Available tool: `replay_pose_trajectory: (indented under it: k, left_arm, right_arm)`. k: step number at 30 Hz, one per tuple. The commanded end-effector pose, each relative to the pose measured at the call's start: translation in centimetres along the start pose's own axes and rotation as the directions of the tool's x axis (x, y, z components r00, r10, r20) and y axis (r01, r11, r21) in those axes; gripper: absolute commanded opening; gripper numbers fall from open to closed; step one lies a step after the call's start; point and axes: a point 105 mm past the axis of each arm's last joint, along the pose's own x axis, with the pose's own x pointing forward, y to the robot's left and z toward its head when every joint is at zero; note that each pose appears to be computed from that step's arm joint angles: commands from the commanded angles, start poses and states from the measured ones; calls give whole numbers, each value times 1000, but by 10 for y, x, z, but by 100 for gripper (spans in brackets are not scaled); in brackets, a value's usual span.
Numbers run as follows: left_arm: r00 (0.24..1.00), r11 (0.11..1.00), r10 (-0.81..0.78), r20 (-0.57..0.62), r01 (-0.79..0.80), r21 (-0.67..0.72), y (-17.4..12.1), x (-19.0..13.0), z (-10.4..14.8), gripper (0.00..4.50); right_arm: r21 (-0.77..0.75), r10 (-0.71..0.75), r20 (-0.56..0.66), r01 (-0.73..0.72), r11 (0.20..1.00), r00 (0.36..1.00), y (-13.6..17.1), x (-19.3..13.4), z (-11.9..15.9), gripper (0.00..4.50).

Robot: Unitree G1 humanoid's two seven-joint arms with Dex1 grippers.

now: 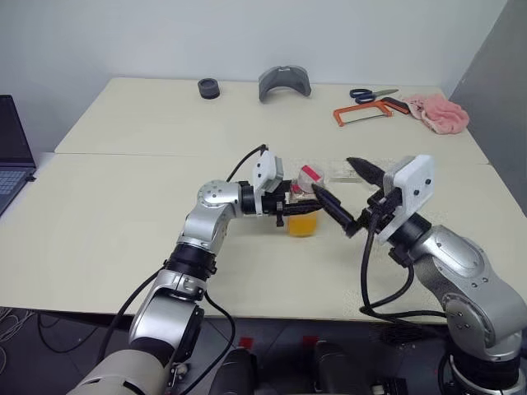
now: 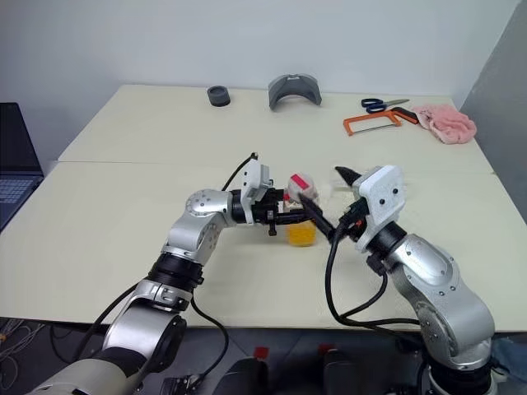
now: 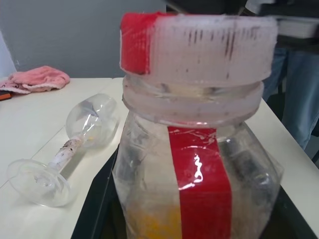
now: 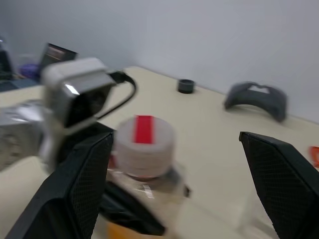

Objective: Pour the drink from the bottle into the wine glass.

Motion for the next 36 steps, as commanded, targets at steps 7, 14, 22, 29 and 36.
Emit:
replay_pose_trajectory:
  k: [7, 14, 22, 29, 36]
  left_arm:
    - [997, 999, -32, 70, 30, 36, 0, 2, 20, 169]
    - [997, 999, -33, 66, 31, 37, -2, 1, 18, 169]
    - [997, 999, -29, 65, 27, 35, -2, 0, 17, 168]
    - [998, 999, -32, 63, 29, 37, -2, 0, 17, 167]
    - [998, 999, -34, 59, 32, 39, -3, 0, 16, 167]
  right_arm:
    - [-72, -17, 21, 19, 997, 1000, -1, 18, 6, 430]
    - [-104, -62, 13, 63, 993, 998, -13, 21, 3, 430]
    - [-121, -77, -19, 74, 990, 997, -18, 18, -3, 430]
    - [-127, -106, -29, 102, 987, 994, -25, 12, -4, 430]
    - [-128, -124, -25, 120, 984, 992, -29, 9, -3, 430]
